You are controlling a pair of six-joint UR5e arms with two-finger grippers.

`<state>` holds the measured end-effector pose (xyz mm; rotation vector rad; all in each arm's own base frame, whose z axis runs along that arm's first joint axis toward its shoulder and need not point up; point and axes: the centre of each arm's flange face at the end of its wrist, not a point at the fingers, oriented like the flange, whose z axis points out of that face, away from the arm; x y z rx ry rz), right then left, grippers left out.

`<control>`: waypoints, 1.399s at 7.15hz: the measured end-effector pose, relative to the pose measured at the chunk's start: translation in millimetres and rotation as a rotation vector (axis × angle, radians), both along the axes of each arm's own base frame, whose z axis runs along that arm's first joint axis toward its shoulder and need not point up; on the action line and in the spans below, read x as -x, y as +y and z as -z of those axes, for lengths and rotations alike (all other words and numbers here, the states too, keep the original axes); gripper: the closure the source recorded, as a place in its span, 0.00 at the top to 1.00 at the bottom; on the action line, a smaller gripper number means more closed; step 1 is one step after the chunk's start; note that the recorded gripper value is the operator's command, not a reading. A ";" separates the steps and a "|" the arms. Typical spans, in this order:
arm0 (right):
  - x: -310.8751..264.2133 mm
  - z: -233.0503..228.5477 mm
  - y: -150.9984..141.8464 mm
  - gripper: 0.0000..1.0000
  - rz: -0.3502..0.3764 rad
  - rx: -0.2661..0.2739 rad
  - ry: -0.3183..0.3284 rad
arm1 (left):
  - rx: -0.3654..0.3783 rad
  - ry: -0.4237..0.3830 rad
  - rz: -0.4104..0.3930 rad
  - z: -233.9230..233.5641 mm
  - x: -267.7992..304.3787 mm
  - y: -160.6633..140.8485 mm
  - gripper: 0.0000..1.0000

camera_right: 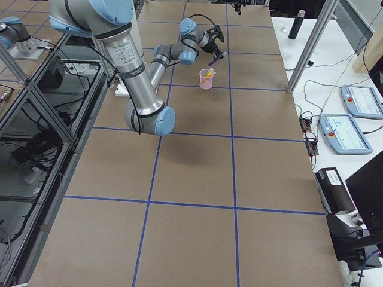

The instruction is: Collect pens into pen holder

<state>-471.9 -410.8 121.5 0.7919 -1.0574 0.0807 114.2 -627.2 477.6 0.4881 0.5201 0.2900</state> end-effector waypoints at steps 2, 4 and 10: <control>21.3 0.1 25.7 0.00 -0.022 -0.049 0.019 | 0.079 -0.065 0.034 -46.2 13.1 3.4 1.00; 49.8 -7.0 47.2 0.00 -0.069 -0.083 0.019 | 0.113 -0.083 0.040 -65.1 19.6 5.4 1.00; 81.0 -32.5 41.6 0.00 -0.123 -0.123 0.089 | 0.156 -0.101 0.036 -94.4 20.6 5.5 1.00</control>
